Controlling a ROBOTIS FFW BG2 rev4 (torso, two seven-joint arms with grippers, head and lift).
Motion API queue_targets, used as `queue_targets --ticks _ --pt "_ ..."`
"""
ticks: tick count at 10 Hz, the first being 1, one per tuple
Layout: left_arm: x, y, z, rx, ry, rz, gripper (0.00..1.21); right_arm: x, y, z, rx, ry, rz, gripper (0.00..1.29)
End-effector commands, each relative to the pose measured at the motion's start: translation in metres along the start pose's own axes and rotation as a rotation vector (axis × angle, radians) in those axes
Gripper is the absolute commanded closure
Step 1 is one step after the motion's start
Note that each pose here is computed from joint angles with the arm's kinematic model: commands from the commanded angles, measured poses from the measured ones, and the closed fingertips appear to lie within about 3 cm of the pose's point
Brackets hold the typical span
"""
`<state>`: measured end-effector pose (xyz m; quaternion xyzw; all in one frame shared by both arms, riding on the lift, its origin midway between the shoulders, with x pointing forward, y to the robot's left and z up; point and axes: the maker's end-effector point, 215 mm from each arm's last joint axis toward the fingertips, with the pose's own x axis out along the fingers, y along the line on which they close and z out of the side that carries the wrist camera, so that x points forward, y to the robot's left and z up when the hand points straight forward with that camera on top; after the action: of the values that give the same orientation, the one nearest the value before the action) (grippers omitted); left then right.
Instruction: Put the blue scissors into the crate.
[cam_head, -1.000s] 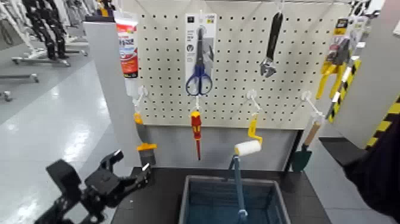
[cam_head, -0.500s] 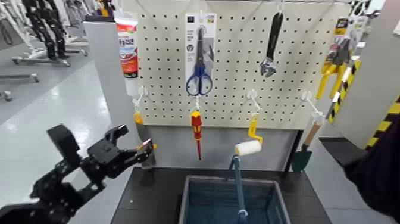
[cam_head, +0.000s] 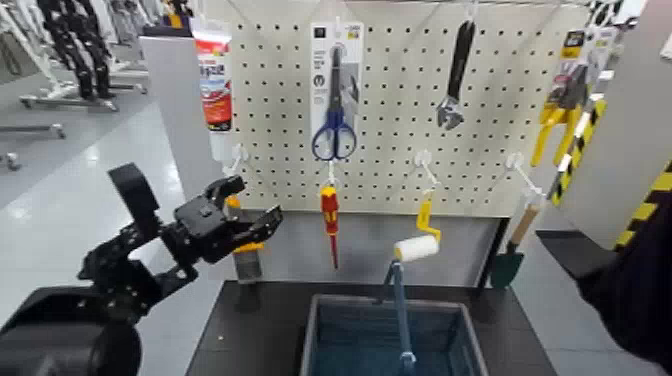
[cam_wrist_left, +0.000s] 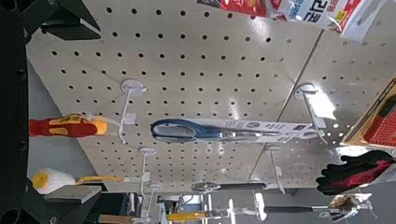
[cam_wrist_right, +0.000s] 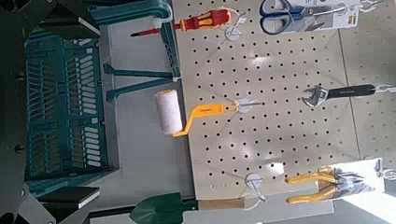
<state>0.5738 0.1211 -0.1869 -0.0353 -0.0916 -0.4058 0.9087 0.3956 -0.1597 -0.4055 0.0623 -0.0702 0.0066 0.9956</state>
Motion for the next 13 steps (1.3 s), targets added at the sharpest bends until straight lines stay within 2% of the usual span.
queue_targets --ticks 1,7,13 --pt "0.015 -0.005 0.021 0.033 -0.027 -0.034 0.14 0.000 0.000 0.000 0.000 -0.001 0.001 0.12" --pt "0.057 -0.011 0.059 0.139 -0.050 -0.149 0.14 0.002 0.002 0.001 0.000 -0.002 0.008 0.12" --pt "0.096 -0.012 0.092 0.217 -0.100 -0.215 0.15 0.003 0.005 0.000 0.002 0.002 0.013 0.12"
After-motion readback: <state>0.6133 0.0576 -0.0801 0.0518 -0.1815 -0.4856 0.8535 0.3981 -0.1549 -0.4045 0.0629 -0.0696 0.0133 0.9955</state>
